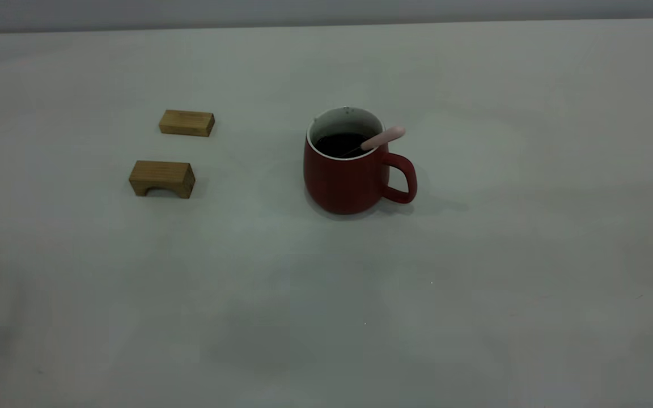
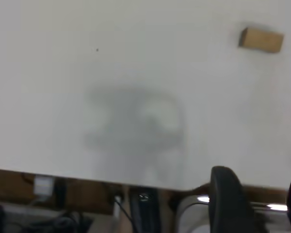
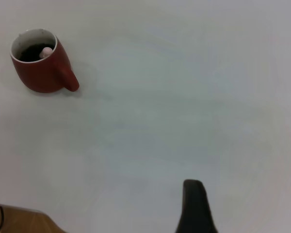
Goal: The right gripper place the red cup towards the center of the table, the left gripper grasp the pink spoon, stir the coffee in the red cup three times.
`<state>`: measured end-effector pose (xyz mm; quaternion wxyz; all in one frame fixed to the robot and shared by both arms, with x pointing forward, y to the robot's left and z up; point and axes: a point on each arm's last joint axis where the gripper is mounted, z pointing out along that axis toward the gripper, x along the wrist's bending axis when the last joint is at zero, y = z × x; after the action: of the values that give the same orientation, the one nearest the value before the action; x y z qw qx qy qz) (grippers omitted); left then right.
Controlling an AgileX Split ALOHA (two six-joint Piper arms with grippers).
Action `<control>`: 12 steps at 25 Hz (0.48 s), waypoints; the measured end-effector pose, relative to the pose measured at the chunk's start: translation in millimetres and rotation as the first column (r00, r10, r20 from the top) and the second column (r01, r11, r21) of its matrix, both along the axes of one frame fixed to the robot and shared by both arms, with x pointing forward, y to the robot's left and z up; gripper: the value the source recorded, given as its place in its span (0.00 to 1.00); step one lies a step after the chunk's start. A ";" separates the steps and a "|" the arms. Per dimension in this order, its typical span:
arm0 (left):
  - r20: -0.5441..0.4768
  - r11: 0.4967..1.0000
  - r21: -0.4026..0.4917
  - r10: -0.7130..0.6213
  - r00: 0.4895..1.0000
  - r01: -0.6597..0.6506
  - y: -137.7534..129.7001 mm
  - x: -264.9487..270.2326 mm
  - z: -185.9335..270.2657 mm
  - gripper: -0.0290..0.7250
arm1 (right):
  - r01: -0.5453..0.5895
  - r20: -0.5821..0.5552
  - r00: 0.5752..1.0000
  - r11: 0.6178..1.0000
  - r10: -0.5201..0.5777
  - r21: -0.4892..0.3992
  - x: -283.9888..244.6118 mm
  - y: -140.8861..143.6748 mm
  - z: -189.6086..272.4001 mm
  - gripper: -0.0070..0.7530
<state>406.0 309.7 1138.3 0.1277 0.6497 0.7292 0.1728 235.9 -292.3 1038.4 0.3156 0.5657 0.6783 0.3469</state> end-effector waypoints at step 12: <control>0.285 0.993 0.030 -0.121 0.951 0.118 -5.3 -149.7 -59.0 0.52 | 0.000 0.000 1.000 1.000 0.000 0.000 0.0 0.0 0.0 0.78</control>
<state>256.3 304.4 1079.3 0.2380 0.6616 0.6613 0.2613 235.9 -292.3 1038.4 0.3156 0.5657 0.6783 0.3469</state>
